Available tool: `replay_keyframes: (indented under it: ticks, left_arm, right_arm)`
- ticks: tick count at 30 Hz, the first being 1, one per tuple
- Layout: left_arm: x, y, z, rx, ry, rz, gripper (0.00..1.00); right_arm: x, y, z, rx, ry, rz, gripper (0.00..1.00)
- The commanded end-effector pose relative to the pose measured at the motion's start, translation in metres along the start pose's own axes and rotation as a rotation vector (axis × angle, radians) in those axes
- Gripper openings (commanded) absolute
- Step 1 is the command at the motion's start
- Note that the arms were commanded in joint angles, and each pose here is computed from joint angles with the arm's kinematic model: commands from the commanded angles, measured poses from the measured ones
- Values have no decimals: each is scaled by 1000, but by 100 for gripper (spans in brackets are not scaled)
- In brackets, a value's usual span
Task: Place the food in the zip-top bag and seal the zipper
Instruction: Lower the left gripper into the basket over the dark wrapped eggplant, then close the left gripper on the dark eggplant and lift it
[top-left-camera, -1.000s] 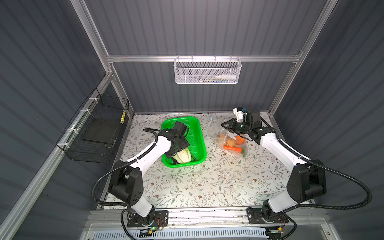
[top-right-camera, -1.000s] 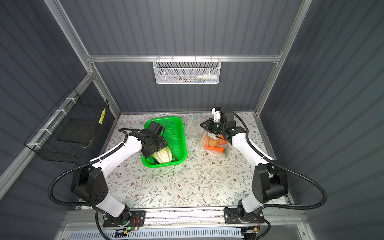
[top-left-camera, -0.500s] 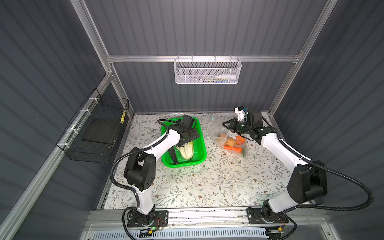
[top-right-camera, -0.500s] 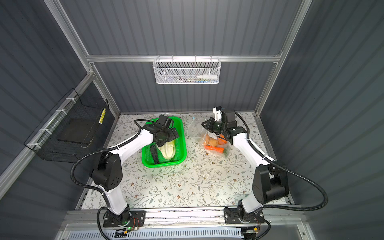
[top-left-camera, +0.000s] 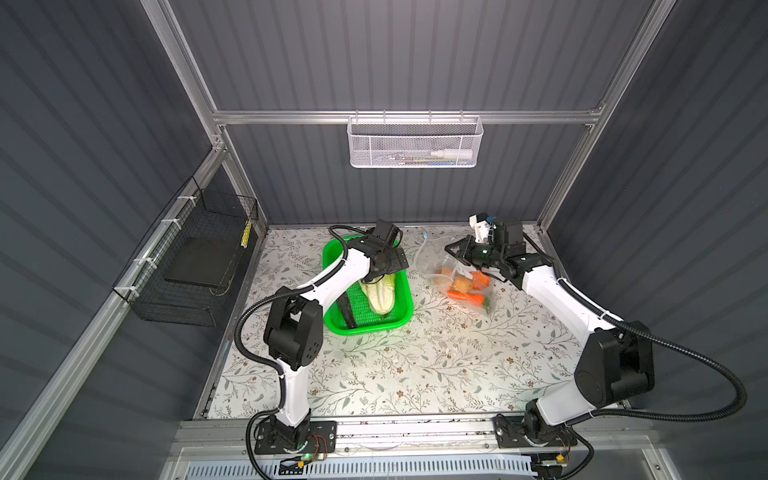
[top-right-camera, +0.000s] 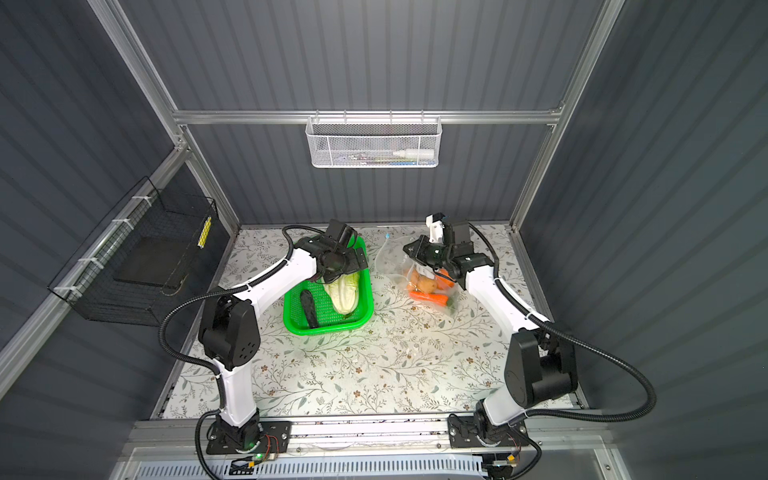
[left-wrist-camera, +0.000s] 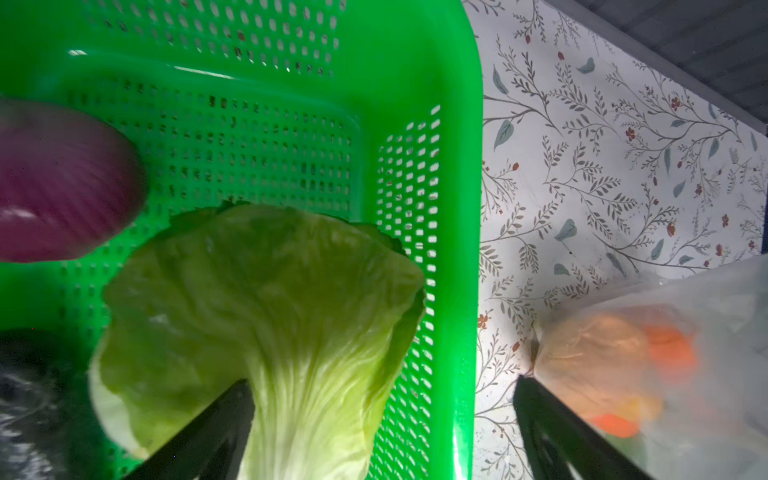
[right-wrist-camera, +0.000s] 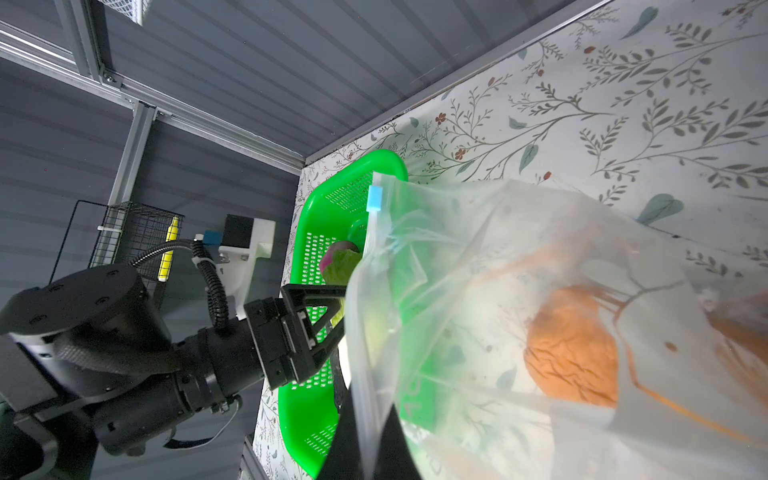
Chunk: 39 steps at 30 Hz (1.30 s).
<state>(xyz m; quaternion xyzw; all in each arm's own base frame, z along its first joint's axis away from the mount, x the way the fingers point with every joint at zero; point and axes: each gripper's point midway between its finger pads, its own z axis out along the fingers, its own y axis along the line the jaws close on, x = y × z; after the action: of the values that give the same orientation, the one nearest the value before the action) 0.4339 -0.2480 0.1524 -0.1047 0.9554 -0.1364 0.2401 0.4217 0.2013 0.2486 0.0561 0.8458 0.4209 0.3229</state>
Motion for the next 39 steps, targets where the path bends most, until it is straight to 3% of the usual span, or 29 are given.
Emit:
replay_keyframes:
  ticks: [1, 6, 9, 11, 16, 18, 27, 39]
  left_arm:
    - [-6, 29, -44, -91, 1, 34, 100]
    - [0, 61, -74, -160, 1, 16, 99]
    - [8, 82, -84, -213, 2, -2, 93]
    - [17, 95, -85, -248, 17, -17, 86]
    - [41, 119, -79, -309, 53, -66, 51]
    - [51, 126, -75, -329, 74, -89, 46]
    - [82, 142, -36, -356, 137, -173, 52]
    - [86, 156, 2, -436, 161, -73, 56]
  right_arm:
    - [-9, 8, -4, -14, -13, -17, 0]
    - [-9, 8, -1, -20, -3, -9, 0]
    - [-8, 8, 1, -26, 6, -7, 0]
    - [-7, 7, 2, -25, 9, -3, 0]
    - [-7, 8, 2, -32, 13, -3, 0]
    - [-7, 8, 2, -32, 13, -3, 0]
    - [-6, 7, 1, -27, 7, 0, 0]
    - [-9, 5, -3, -12, -7, -10, 0]
